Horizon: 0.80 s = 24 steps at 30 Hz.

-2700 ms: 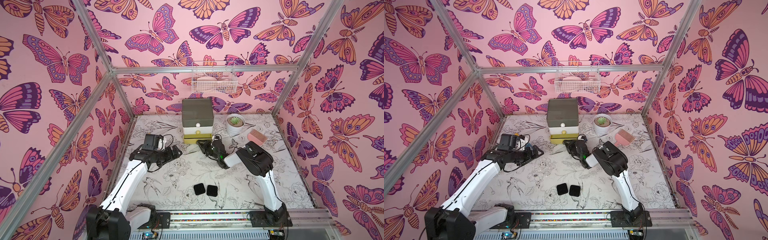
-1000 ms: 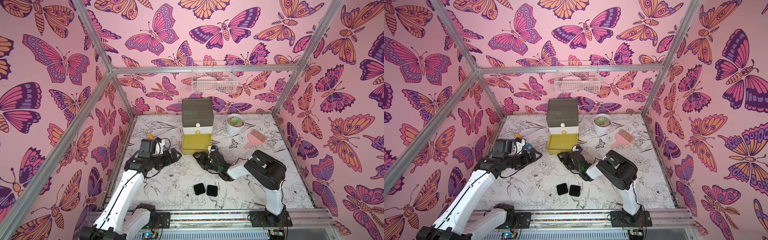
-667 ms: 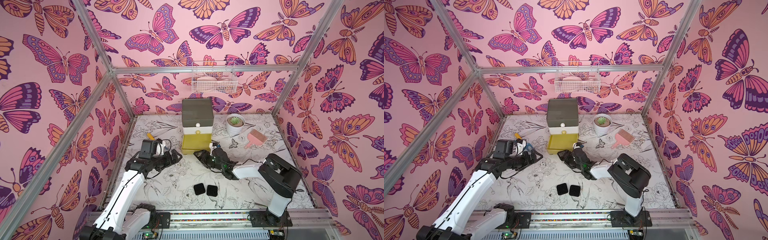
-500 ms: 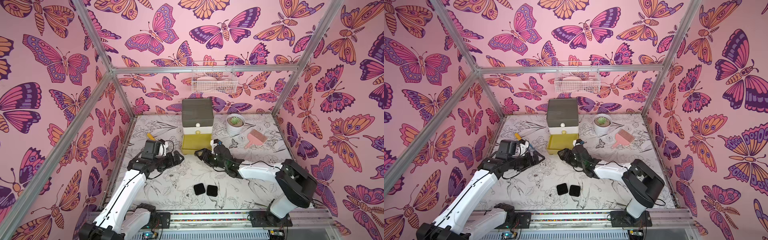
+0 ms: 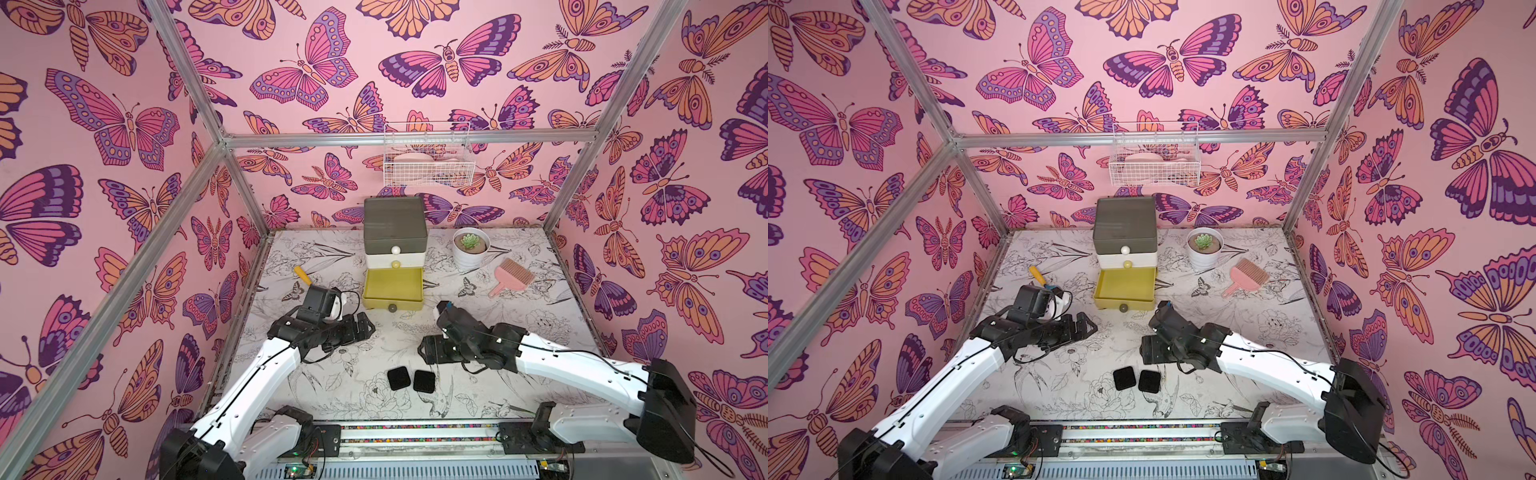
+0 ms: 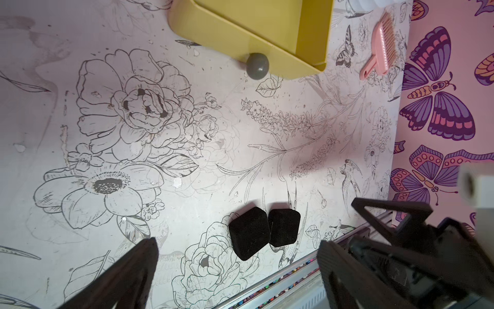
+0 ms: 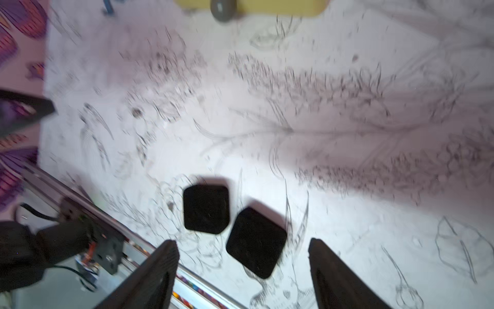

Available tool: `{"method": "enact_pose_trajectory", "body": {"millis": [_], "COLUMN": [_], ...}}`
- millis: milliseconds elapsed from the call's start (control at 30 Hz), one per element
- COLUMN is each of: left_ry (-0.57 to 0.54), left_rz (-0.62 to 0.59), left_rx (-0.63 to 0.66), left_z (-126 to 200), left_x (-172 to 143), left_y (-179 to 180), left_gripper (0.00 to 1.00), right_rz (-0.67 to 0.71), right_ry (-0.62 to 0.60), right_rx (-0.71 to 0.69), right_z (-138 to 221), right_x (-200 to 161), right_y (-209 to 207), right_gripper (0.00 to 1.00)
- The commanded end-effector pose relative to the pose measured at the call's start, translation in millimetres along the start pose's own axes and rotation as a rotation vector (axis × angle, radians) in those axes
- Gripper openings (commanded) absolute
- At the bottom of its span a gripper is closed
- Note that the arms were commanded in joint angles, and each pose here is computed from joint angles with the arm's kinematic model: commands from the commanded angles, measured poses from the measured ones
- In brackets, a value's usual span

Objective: Place the brooch boxes into the drawer by color
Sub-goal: Open the drawer in the storage box, then pick up the brooch box from the center of the board.

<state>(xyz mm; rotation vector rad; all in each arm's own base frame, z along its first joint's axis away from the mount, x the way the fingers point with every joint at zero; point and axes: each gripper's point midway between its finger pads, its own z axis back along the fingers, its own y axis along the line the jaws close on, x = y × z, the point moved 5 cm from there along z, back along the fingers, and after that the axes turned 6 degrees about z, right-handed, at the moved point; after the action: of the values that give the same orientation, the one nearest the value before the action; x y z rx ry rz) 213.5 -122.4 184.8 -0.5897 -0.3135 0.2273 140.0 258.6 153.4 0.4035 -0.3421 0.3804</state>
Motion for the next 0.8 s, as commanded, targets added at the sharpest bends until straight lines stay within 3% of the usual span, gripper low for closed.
{"method": "enact_pose_trajectory", "body": {"millis": [0,467,767], "left_ry": [0.018,0.022,0.017], "left_rz": [0.007,0.000,-0.006], "left_rx": [0.018,-0.015,-0.012], "left_z": [-7.0,-4.3,-4.2], "left_x": [-0.6,6.1,6.2], "left_y": [3.2,-8.0,-7.0], "left_gripper": [1.00,1.00,1.00], "right_rz": [0.041,0.065,0.054], "right_ry": [0.131,0.187,0.236], "right_rx": [-0.140,-0.197,-0.239], "right_z": [-6.2,-37.7,-52.0], "right_x": [-28.6,-20.2,-30.9], "right_y": [-10.1,11.0,3.4], "right_gripper": [0.82,0.85,0.87]}}
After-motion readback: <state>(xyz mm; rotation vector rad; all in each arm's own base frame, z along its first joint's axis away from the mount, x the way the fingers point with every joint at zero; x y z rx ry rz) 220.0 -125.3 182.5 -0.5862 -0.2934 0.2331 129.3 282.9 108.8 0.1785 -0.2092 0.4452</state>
